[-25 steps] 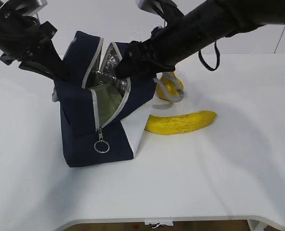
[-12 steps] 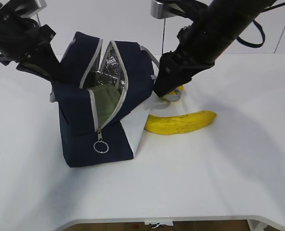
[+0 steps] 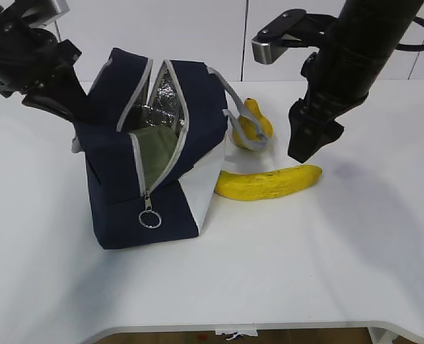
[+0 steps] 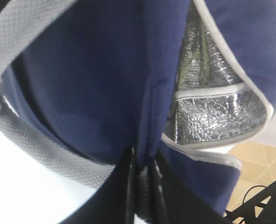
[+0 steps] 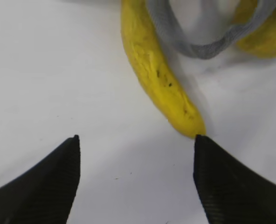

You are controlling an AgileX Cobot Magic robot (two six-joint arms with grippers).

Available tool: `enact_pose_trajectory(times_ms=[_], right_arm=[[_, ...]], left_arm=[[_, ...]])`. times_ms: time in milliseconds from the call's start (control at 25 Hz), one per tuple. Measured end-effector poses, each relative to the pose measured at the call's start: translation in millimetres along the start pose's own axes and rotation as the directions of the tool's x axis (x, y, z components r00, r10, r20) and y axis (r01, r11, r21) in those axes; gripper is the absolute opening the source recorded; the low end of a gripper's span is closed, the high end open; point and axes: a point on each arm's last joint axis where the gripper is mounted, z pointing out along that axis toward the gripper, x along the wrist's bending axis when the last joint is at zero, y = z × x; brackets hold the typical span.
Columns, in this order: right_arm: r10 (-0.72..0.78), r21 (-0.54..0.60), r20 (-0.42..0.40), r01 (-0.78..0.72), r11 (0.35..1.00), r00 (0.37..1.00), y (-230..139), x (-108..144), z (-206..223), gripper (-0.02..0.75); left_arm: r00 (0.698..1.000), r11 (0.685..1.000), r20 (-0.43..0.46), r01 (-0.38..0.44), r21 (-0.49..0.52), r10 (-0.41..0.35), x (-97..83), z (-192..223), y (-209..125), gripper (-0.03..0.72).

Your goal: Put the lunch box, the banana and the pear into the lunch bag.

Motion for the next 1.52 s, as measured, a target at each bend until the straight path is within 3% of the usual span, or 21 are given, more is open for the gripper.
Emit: enact_pose_trajectory(times_ms=[160,360,920,1520], right_arm=[[-0.219,0.001,0.012,0.219,0.976,0.976,0.2,-1.1,0.0,0.580],[-0.360,-0.015,0.062,0.361,0.932,0.931,7.7,-9.6,16.0,0.580],[-0.463,0.011,0.073,0.464,0.886,0.883,19.6,-28.3,90.6,0.580],[-0.497,0.031,0.043,0.496,0.868,0.867,19.3,-31.4,121.3,0.580]], left_arm=[[1.000,1.000,-0.005,-0.003,0.002,0.003,0.5,0.0,-0.2,0.015],[1.000,1.000,-0.006,-0.005,0.003,0.005,0.6,0.0,-0.2,0.015],[0.999,1.000,-0.029,-0.014,0.014,0.014,2.6,-0.1,-1.2,0.015],[0.999,1.000,-0.031,-0.017,0.015,0.017,2.8,-0.1,-1.3,0.015]])
